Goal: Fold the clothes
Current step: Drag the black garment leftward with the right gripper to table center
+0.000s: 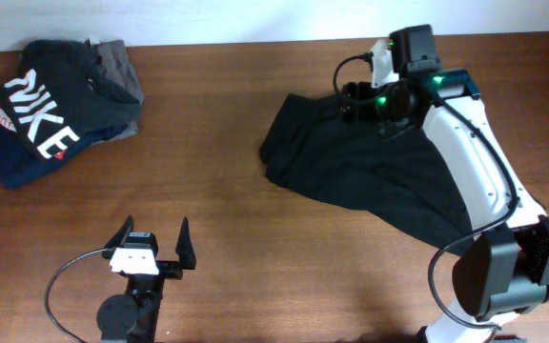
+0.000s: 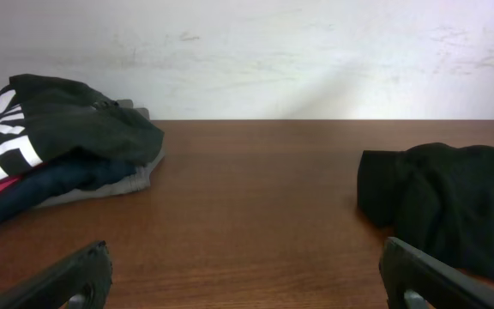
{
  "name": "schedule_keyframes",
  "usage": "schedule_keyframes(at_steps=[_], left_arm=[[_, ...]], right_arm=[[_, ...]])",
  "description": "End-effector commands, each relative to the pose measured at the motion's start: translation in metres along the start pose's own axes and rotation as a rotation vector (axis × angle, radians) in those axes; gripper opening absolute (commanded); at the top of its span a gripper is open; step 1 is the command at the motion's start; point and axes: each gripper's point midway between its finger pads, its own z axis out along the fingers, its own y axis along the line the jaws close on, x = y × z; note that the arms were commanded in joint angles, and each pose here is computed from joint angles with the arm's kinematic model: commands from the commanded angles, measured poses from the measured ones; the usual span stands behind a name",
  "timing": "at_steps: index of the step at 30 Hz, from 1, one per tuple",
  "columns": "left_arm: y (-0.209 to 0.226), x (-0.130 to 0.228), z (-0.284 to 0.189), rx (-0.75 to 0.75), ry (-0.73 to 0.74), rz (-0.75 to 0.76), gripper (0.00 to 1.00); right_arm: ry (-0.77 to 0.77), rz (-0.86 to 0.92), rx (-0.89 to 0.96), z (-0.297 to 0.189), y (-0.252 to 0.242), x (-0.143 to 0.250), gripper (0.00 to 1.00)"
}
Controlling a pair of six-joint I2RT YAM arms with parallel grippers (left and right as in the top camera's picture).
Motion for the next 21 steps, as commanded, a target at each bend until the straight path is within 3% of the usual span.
schedule_keyframes(at_steps=[1,6,9,21], left_arm=[[0.003,0.003,0.0,-0.012,0.002,-0.006,0.99],[0.002,0.003,0.0,-0.012,0.002,-0.006,0.99],[0.002,0.003,0.0,-0.012,0.002,-0.006,0.99],[0.002,0.003,0.0,-0.012,0.002,-0.006,0.99]], right_arm=[[0.109,-0.119,-0.076,0.037,0.033,0.025,0.83],[0.214,-0.214,-0.105,0.096,0.072,0.06,0.84],[0.23,-0.243,0.014,0.119,0.075,0.074,0.87],[0.234,-0.334,0.087,0.167,0.094,0.099,0.84]])
